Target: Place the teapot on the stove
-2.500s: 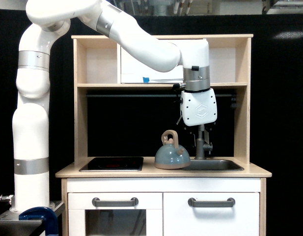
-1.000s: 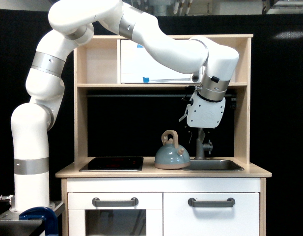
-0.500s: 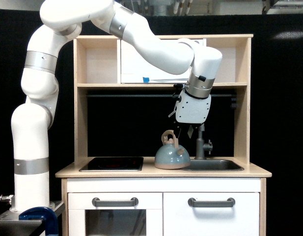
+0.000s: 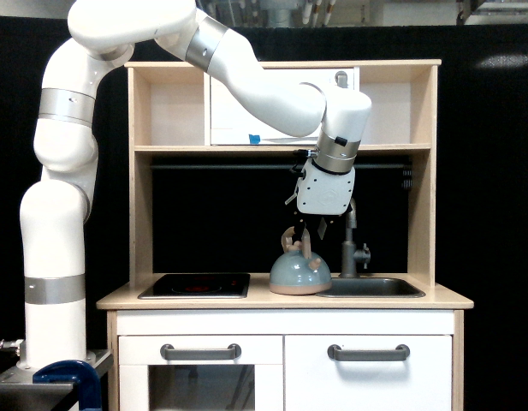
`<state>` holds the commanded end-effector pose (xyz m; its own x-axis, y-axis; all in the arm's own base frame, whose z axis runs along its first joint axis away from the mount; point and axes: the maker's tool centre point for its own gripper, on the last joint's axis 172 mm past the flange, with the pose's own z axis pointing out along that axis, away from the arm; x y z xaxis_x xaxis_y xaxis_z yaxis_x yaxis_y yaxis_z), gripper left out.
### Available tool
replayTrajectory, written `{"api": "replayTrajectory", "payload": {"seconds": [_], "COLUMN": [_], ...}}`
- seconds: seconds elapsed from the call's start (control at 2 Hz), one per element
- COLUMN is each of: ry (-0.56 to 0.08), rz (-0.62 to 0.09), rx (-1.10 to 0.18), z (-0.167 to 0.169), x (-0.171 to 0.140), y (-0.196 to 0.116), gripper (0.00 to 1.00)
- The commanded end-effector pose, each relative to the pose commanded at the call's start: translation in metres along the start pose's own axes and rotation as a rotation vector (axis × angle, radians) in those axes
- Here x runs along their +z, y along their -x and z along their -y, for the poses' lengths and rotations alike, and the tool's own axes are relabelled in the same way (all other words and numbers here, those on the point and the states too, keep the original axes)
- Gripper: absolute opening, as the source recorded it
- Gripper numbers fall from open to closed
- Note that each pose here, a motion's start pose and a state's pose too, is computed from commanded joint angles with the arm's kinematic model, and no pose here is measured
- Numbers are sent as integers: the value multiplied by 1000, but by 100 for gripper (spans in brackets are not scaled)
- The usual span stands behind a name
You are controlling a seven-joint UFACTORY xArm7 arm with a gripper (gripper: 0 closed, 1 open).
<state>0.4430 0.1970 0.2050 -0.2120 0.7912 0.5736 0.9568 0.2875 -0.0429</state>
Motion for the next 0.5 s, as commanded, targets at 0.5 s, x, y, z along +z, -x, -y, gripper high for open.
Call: {"api": "replayTrajectory", "payload": {"seconds": [0.5], "ry": [0], "rz": [0], "rx": [0], "z": [4], "x": [17], "y": [-8], "gripper": [0]}}
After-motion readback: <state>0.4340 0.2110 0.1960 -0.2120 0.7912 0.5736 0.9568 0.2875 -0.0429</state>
